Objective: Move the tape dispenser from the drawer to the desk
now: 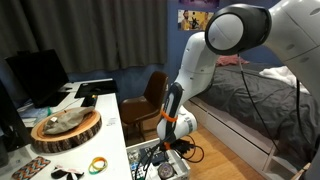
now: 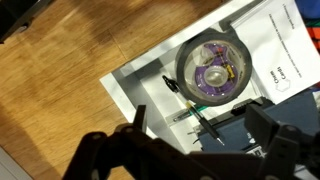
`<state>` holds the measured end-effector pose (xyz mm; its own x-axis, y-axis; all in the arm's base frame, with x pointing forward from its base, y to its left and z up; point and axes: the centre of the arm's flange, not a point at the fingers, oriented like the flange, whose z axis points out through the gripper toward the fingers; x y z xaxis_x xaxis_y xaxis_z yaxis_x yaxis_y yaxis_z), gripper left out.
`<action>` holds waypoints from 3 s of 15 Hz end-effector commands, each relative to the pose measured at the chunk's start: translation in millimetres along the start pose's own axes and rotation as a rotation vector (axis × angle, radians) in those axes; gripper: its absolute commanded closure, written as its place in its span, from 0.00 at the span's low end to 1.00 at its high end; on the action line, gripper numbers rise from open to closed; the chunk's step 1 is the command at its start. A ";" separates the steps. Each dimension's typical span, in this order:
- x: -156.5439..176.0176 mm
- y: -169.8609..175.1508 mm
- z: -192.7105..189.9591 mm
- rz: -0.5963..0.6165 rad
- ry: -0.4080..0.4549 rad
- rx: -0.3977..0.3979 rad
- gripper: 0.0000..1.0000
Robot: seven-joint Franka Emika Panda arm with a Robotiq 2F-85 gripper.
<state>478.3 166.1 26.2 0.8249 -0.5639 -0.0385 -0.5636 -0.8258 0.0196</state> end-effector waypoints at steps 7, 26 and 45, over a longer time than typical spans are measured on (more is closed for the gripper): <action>1.9 -23.6 25.5 -0.193 -0.031 -0.026 0.00; 12.4 -52.9 87.7 -0.347 -0.098 -0.063 0.20; 0.6 -54.6 63.3 -0.352 -0.087 -0.045 0.64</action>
<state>516.2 209.8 -54.9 0.9559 -0.2472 -0.1587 -0.2423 -0.9689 0.0500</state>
